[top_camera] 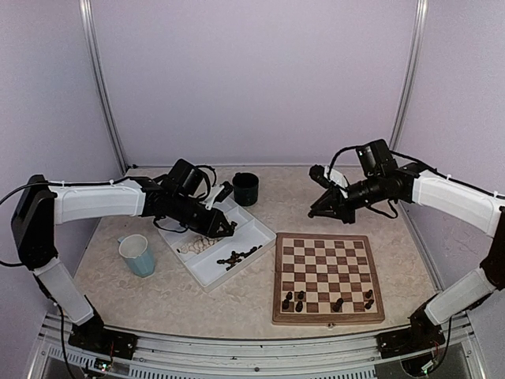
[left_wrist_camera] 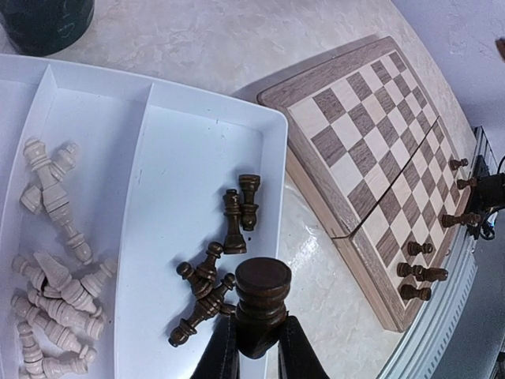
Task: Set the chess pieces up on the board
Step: Place the pawn at b7.
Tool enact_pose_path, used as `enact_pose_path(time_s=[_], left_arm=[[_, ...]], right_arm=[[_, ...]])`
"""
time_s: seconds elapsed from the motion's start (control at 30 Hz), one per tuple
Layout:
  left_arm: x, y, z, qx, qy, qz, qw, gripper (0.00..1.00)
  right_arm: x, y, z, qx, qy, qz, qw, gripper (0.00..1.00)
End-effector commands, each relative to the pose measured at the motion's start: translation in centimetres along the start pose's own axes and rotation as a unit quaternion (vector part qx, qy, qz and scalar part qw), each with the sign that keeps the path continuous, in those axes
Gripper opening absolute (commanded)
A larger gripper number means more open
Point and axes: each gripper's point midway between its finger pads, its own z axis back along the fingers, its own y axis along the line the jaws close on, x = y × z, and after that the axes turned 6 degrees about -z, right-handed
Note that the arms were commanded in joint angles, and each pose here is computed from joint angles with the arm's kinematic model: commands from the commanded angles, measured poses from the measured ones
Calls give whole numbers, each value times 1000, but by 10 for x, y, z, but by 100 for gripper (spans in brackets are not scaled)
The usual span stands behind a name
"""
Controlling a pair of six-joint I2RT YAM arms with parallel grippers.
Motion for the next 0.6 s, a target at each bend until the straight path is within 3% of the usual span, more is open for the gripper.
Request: enact_pose_path(time_s=[0.0,0.47,0.57], left_arm=[[7,0,-7,3,0,-15,1000,1],[16,-3,-7,12,-10,-11,1000,1],[12,-4,-8,12,-7,-10,1000,1]], right_arm=[[-76,22,17,-21,104,18,994,1],[-180,108,62,46,205,68,975,2],[-177,110,67,42,200,87,975,2]])
